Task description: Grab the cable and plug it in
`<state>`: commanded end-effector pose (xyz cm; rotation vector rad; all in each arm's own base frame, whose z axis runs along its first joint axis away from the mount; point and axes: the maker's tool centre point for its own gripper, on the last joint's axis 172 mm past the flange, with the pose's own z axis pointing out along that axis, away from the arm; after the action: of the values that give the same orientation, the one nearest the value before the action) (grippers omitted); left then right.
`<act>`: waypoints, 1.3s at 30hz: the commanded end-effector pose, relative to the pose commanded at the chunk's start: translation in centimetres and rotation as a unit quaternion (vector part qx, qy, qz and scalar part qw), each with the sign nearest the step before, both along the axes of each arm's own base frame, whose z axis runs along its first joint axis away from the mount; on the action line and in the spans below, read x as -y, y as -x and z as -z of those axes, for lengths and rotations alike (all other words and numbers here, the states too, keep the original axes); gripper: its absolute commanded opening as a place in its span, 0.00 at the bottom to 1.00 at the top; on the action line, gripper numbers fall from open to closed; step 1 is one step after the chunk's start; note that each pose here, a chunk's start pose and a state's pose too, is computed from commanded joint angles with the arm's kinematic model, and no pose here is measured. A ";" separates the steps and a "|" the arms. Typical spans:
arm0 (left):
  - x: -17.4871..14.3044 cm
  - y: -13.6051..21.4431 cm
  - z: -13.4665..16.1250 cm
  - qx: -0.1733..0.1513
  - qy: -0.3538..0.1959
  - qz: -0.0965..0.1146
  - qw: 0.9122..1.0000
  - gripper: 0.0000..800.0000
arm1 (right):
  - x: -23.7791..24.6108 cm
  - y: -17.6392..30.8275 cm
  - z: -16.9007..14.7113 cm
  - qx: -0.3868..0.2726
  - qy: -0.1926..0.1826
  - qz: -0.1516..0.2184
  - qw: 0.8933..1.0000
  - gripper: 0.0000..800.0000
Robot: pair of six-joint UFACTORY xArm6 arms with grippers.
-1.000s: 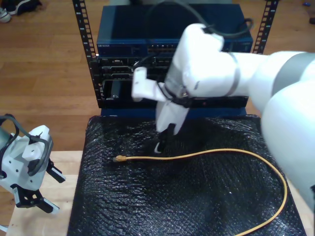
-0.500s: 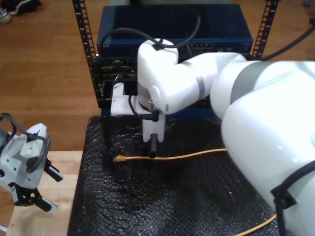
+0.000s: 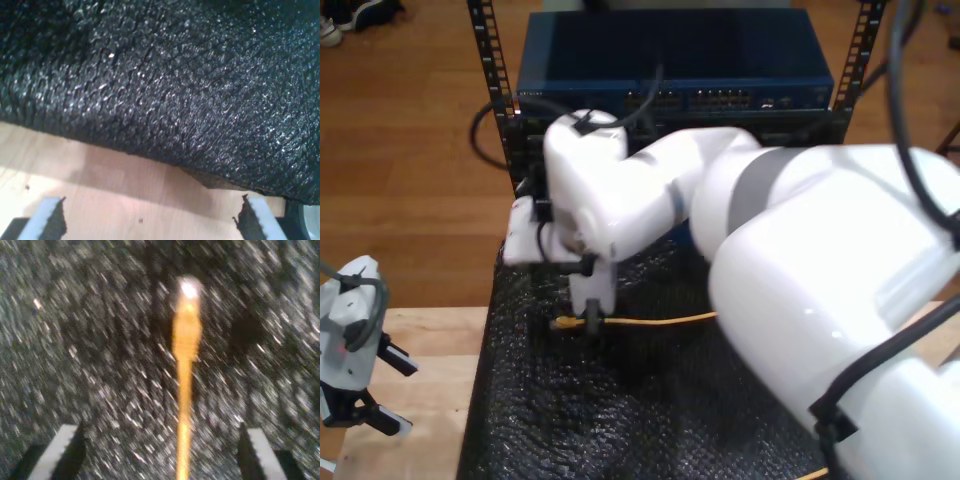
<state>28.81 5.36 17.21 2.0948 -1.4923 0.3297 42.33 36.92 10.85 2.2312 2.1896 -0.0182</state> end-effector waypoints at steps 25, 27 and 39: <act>0.0 0.0 0.3 -0.004 0.002 -0.001 1.000 1.00 | -1.3 -2.1 0.5 0.047 0.032 0.031 0.998 0.60; 0.0 0.0 0.2 -0.004 0.002 -0.001 1.000 1.00 | -1.4 -2.1 0.6 0.046 0.033 0.031 0.998 0.58; 0.1 0.1 0.3 -0.004 0.003 -0.001 1.000 1.00 | -1.8 -2.3 1.2 0.046 0.033 0.040 0.998 0.45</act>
<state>28.74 5.29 16.92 2.0915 -1.4823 0.3254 44.62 38.74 9.61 2.2354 2.0228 0.0106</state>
